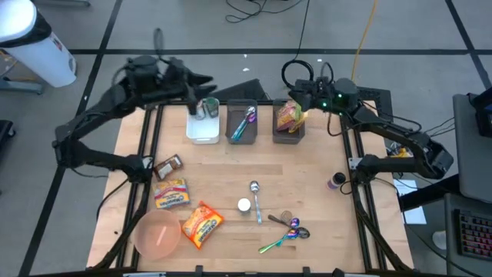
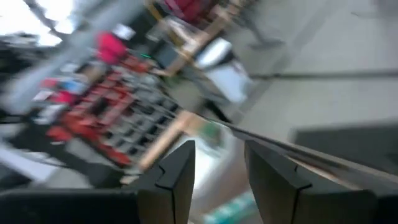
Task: Pick & Place Food Item
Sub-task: Put the brown seasoning bottle into the white bin
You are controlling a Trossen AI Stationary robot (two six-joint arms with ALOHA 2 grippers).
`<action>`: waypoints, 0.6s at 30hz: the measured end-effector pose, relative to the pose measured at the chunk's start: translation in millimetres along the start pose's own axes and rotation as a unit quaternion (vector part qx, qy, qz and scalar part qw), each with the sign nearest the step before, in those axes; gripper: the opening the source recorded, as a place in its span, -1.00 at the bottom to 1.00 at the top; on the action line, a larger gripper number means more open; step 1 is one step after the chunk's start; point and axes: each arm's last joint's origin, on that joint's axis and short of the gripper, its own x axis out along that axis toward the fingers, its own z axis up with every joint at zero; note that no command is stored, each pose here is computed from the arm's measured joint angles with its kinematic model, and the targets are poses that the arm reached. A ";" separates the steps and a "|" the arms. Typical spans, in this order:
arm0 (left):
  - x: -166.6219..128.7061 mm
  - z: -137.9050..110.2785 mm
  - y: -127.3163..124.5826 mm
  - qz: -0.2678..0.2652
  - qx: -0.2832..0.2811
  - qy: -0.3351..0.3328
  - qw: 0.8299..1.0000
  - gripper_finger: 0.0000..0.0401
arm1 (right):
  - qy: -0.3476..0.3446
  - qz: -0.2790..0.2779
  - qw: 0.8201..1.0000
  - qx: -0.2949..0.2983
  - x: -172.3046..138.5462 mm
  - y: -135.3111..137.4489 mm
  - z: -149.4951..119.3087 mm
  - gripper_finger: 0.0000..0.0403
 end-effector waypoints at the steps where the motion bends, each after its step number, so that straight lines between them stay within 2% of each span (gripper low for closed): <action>1: -7.3 1.2 2.3 0.001 -0.006 -0.007 1.000 -0.07 | -0.010 0.026 1.000 -0.008 -0.3 6.5 1.8 -0.33; 5: -35.8 -1.4 7.4 0.000 -0.025 -0.044 0.999 -0.07 | -0.050 0.117 0.991 -0.045 0.6 36.7 1.8 -0.35; 9: -57.4 -19.2 9.2 -0.005 -0.042 -0.086 0.995 -0.07 | -0.059 0.183 0.977 -0.089 1.9 63.7 -8.9 -0.36; 13: -68.3 -43.9 10.0 -0.016 -0.063 -0.109 0.992 -0.07 | -0.048 0.204 0.972 -0.106 3.9 83.4 -25.4 -0.36; 18: -72.5 -71.5 11.9 -0.019 -0.098 -0.090 0.991 -0.07 | -0.036 0.210 0.970 -0.112 6.6 100.2 -43.8 -0.36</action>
